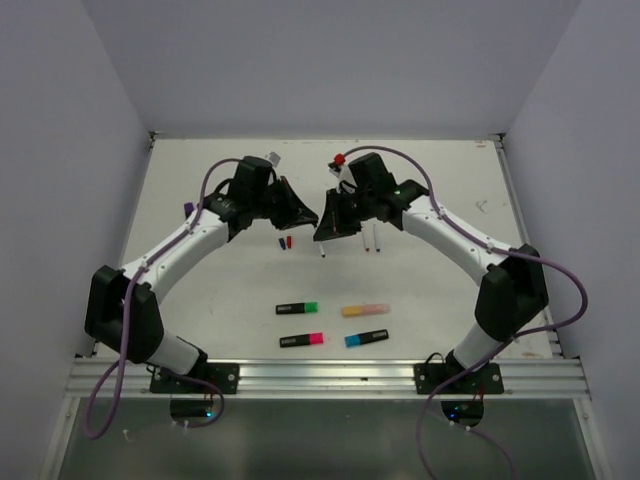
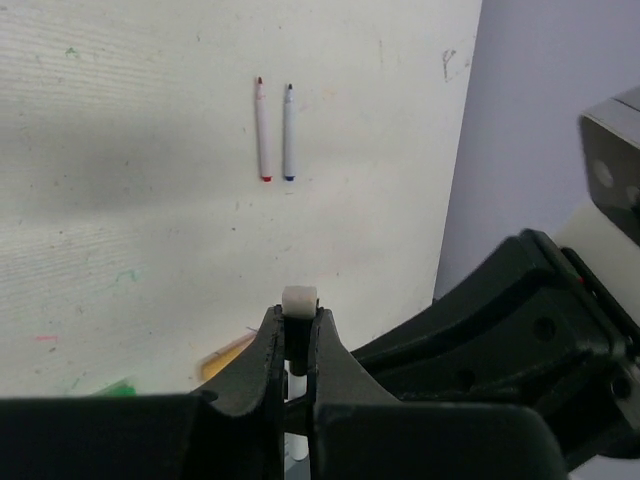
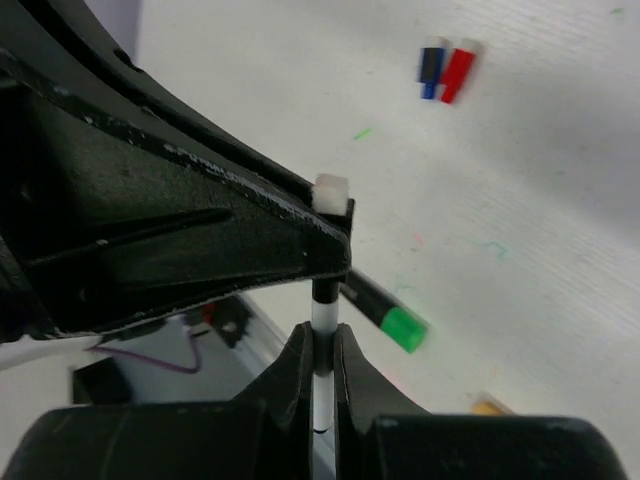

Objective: Open the pen caps

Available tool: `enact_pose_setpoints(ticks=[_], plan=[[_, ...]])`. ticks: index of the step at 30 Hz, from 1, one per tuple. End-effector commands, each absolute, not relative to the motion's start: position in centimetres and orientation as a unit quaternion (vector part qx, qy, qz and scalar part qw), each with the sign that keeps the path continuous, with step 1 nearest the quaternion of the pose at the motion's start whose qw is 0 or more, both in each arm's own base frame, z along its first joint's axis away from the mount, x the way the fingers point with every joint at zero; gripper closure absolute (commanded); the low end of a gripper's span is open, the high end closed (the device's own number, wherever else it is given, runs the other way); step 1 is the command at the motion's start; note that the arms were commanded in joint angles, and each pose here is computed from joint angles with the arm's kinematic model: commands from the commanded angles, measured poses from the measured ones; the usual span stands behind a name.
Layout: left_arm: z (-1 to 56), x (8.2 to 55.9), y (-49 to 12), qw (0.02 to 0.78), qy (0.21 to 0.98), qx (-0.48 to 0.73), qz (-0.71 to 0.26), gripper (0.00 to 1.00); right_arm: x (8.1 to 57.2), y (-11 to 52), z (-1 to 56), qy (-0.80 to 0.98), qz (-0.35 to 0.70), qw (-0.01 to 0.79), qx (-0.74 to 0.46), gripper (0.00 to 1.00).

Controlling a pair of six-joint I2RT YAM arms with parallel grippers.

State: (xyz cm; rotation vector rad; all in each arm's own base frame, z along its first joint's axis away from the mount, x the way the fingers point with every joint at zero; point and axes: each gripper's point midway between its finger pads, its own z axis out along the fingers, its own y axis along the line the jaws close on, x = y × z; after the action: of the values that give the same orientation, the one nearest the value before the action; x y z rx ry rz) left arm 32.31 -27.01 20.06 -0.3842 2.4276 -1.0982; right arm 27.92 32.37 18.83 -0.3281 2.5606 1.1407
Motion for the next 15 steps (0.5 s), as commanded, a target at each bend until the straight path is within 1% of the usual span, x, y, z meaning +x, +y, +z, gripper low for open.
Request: enact_pose_setpoints(ticks=[1, 2, 4, 6, 9, 11, 12, 13, 14, 15], plan=[[20.5, 33.3, -26.1, 0.205, 0.885, -0.189, -0.373, 1.0, 27.8, 29.4, 18.7, 0.927, 0.246, 0.22, -0.178, 1.0], [20.3, 33.7, -26.0, 0.201, 0.886, -0.201, -0.365, 1.0, 29.2, 27.4, 18.3, 0.935, 0.16, 0.261, -0.177, 1.0], [20.2, 34.1, -25.6, 0.199, 0.888, -0.213, -0.356, 1.0, 28.5, 26.8, 18.4, 0.933, 0.099, 0.277, -0.21, 1.0], [20.2, 34.7, -25.5, 0.198, 0.889, -0.224, -0.346, 1.0, 28.5, 25.9, 18.4, 0.931, 0.073, 0.293, -0.207, 1.0], [20.5, 35.3, -25.5, 0.201, 0.888, -0.225, -0.348, 1.0, 27.9, 26.3, 18.0, 0.929, 0.092, 0.287, -0.215, 1.0], [20.8, 35.7, -25.4, 0.212, 0.885, -0.214, -0.356, 1.0, 26.6, 27.8, 18.1, 0.925, 0.151, 0.262, -0.231, 1.0], [21.5, 36.6, -25.4, 0.231, 0.876, -0.205, -0.372, 1.0, 26.5, 27.6, 17.4, 0.928, 0.181, 0.237, -0.221, 1.0], [21.8, 36.4, -25.2, 0.24, 0.871, -0.197, -0.382, 1.0, 24.9, 30.0, 18.8, 0.905, 0.289, 0.209, -0.23, 1.0], [22.3, 36.6, -25.1, 0.254, 0.865, -0.187, -0.389, 1.0, 24.5, 30.7, 19.3, 0.892, 0.343, 0.197, -0.221, 1.0], [23.5, 37.4, -25.0, 0.282, 0.851, -0.177, -0.406, 1.0, 23.6, 30.6, 18.2, 0.888, 0.399, 0.147, -0.174, 1.0]])
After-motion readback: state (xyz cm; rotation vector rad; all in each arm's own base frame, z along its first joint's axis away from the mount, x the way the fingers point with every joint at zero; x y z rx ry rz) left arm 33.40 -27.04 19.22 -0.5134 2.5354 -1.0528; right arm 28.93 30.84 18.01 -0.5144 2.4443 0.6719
